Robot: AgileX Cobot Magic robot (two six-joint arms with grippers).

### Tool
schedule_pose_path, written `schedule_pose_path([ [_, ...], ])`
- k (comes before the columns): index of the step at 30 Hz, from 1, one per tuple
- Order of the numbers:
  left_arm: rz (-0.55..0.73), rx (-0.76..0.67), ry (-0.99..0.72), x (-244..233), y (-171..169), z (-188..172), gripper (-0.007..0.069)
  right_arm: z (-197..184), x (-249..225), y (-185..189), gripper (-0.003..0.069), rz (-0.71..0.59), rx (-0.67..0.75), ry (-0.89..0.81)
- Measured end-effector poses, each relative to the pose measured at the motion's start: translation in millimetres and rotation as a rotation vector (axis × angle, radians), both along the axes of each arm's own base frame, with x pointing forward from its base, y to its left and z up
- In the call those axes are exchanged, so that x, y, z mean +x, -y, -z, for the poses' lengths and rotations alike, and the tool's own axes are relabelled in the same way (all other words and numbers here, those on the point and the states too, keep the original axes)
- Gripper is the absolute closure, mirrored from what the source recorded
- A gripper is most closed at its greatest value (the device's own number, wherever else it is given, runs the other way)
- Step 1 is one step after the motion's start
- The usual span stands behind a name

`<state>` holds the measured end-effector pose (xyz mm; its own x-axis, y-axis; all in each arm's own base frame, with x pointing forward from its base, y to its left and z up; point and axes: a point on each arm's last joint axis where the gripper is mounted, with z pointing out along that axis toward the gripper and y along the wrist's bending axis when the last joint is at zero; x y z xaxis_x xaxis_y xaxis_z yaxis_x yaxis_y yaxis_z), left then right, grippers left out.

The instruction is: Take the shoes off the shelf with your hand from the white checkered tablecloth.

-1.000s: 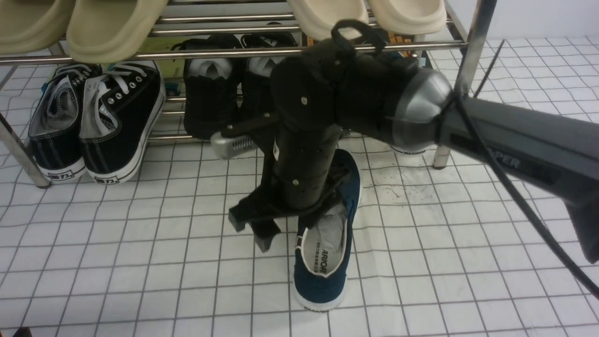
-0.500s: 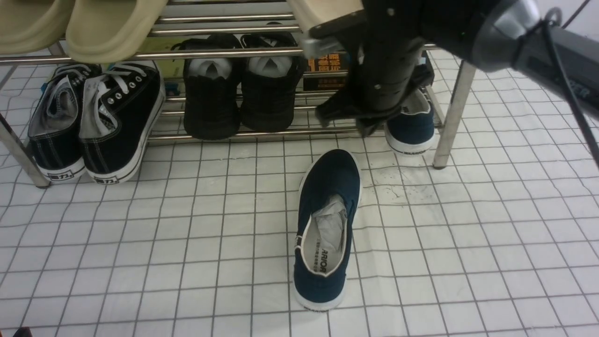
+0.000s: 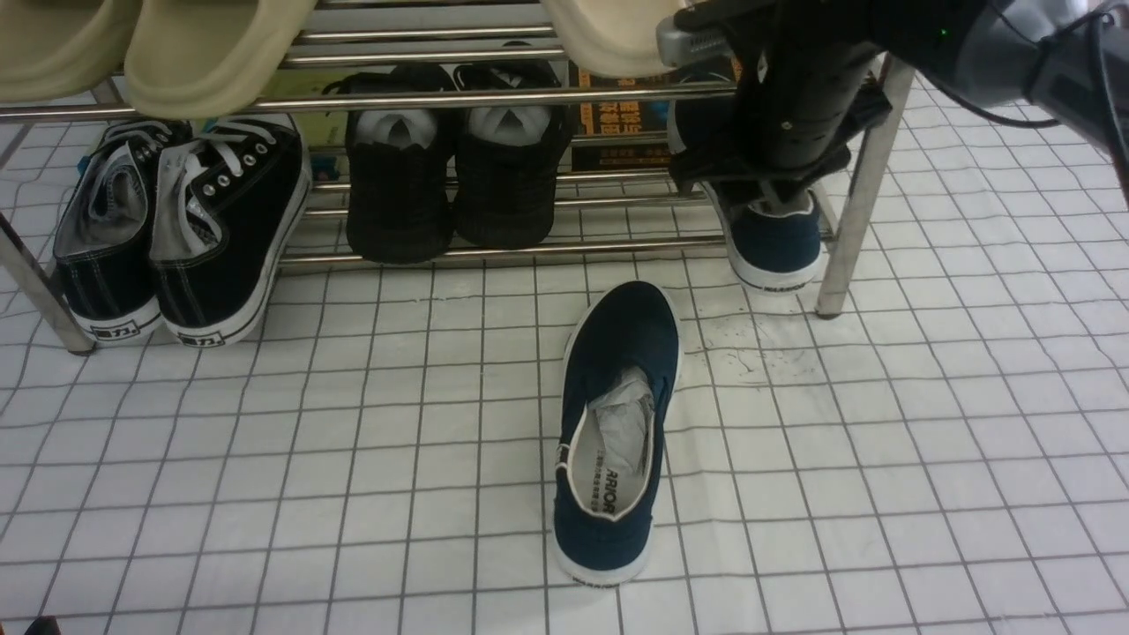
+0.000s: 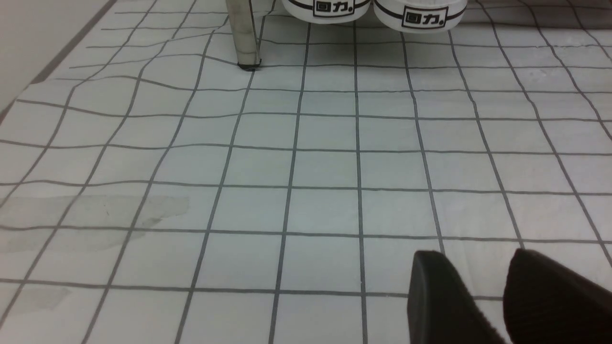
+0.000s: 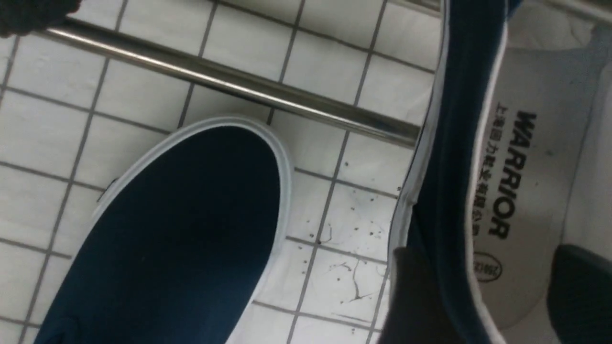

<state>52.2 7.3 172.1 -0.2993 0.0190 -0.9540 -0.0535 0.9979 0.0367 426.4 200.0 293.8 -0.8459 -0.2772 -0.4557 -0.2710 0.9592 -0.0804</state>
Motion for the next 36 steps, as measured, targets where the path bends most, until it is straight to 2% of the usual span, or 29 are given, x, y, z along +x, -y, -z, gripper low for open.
schedule_pose_path([
  [4, 0.000, 0.000, 0.000, 0.0, 0.0, 0.0, 0.0385, 20.9, 10.7, -2.1, 0.0218, -0.010, -0.044, 0.006],
  [6, 0.000, 0.000, 0.000, 0.0, 0.0, 0.0, 0.0385, 29.6, 14.3, -3.3, 0.0245, -0.013, -0.055, 0.002],
  [7, 0.000, 0.000, 0.000, 0.0, 0.0, 0.0, 0.0385, 31.8, 15.4, -3.8, 0.0291, -0.014, -0.056, 0.002],
  [8, 0.000, 0.000, 0.000, 0.0, 0.0, 0.0, 0.0385, 32.4, 15.5, -3.9, 0.0291, -0.014, -0.056, 0.001],
  [11, 0.000, 0.000, 0.000, 0.0, 0.0, 0.0, 0.0385, 31.5, 14.0, -3.8, 0.0497, -0.013, -0.062, -0.011],
  [12, 0.000, 0.000, 0.000, 0.0, 0.0, 0.0, 0.0385, 31.0, 13.7, -3.5, 0.0528, -0.013, -0.063, -0.013],
  [13, 0.000, 0.000, 0.000, 0.0, 0.0, 0.0, 0.0385, 28.5, 10.2, -3.4, 0.0617, -0.013, -0.073, -0.030],
  [14, 0.000, 0.000, 0.000, 0.0, 0.0, 0.0, 0.0385, 24.4, 6.9, -2.7, 0.0639, -0.012, -0.074, -0.041],
  [18, 0.000, 0.000, 0.000, 0.0, 0.0, 0.0, 0.0385, 5.0, -8.0, -2.1, 0.0640, -0.014, -0.069, -0.062],
  [22, 0.000, 0.000, 0.000, 0.0, 0.0, 0.0, 0.0385, -36.1, -40.9, 1.6, 0.0640, -0.033, 0.046, -0.073],
  [25, 0.000, 0.000, 0.000, 0.0, 0.0, 0.0, 0.0385, -47.3, -63.5, 7.0, 0.0640, -0.042, 0.104, -0.108],
  [28, 0.000, 0.000, 0.000, 0.0, 0.0, 0.0, 0.0385, -42.3, -89.1, 12.0, 0.0640, -0.052, 0.147, -0.183],
  [32, 0.000, 0.000, 0.000, 0.0, 0.0, 0.0, 0.0385, -12.3, -122.9, 13.1, 0.0640, -0.070, 0.115, -0.316],
  [36, 0.000, 0.000, 0.000, 0.0, 0.0, 0.0, 0.0385, 7.4, -130.2, 10.3, 0.0640, -0.051, 0.114, -0.334],
])
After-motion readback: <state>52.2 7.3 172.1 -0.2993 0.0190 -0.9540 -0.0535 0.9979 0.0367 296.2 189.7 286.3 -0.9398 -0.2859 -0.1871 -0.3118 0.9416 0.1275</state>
